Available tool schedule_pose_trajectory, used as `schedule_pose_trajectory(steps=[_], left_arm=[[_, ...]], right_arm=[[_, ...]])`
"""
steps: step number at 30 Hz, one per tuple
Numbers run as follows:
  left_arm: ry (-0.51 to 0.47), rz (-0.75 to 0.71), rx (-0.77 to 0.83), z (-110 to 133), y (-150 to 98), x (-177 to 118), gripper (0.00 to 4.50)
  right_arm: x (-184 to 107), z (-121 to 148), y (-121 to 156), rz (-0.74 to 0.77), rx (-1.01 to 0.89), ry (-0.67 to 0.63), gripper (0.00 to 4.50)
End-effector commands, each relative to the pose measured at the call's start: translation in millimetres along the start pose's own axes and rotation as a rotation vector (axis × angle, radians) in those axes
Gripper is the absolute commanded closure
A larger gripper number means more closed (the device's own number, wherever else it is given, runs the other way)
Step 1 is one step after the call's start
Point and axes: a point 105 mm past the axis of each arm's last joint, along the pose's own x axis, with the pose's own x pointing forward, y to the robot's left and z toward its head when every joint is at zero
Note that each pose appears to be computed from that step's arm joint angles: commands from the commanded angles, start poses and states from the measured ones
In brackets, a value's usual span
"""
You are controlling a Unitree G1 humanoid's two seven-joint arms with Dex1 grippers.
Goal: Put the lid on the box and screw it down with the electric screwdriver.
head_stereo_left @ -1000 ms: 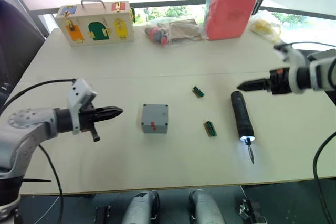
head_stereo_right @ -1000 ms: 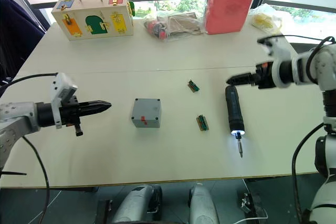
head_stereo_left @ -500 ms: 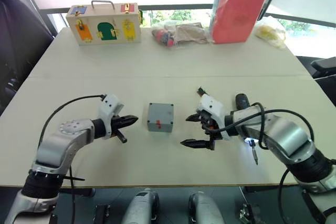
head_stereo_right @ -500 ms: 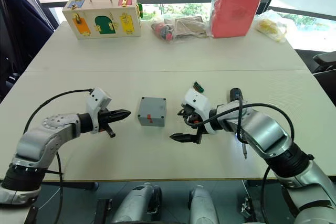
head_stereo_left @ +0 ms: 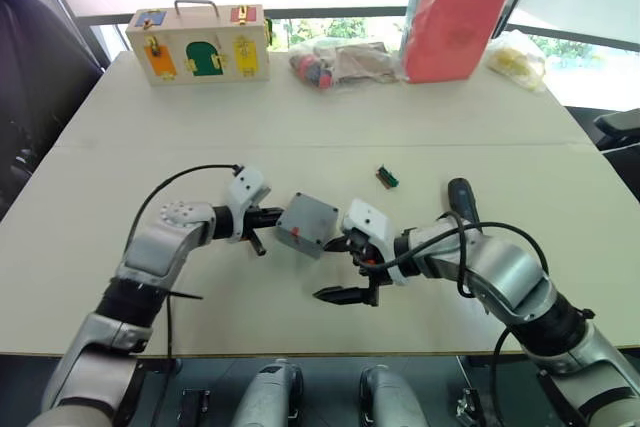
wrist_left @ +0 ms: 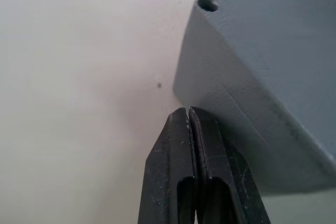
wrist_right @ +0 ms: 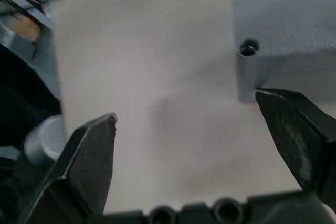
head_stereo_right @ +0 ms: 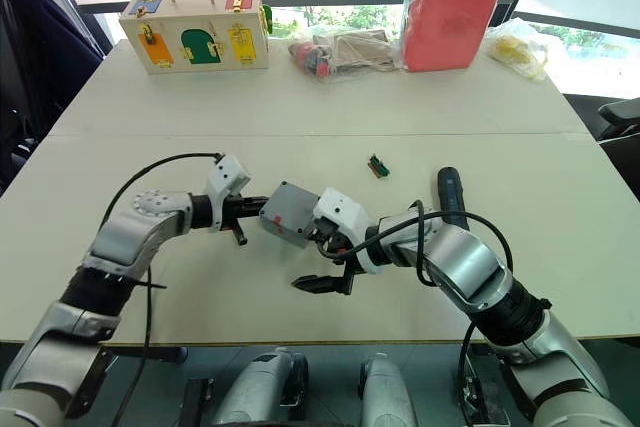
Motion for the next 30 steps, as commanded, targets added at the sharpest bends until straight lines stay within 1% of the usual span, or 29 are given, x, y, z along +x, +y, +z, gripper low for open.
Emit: schedule_pose_trajectory(steps=[1,3,5,7,9,10,13,17,21,25,30], left_arm=[[0.01,0.043,0.059,3,14,-4,4.5],[0.021,0.076,0.058,1,21,-11,4.5],[0.048,0.104,0.062,-6,24,-25,4.5],[0.087,0.114,0.064,-15,21,-43,4.5],[0.096,0.07,0.049,-19,7,-54,4.5],[0.078,0.026,0.035,-19,-6,-57,4.5],[0.048,-0.043,-0.007,-19,-32,-63,4.5],[0.04,-0.043,-0.05,-23,-47,-58,4.5],[0.023,-0.039,-0.062,-20,-53,-48,4.5],[0.011,0.006,-0.041,-16,-41,-37,4.5],[-0.009,0.027,-0.025,-10,-30,-32,4.5]], right_arm=[[-8,12,4,-0.019,-0.034,-0.021,0.04],[-17,13,2,-0.047,-0.033,-0.019,0.04],[-29,10,-5,-0.085,-0.04,-0.002,0.04],[-41,4,-20,-0.16,-0.059,0.026,0.04],[-45,-1,-38,-0.221,-0.082,0.042,0.04],[-44,-3,-48,-0.242,-0.092,0.044,0.04],[-38,-5,-63,-0.247,-0.135,0.034,0.04],[-27,-6,-73,-0.206,-0.195,0.03,0.04],[-16,-2,-69,-0.127,-0.235,0.012,0.04],[-8,2,-49,-0.026,-0.24,-0.015,0.04],[-11,-2,-34,0.004,-0.219,-0.004,0.04]])
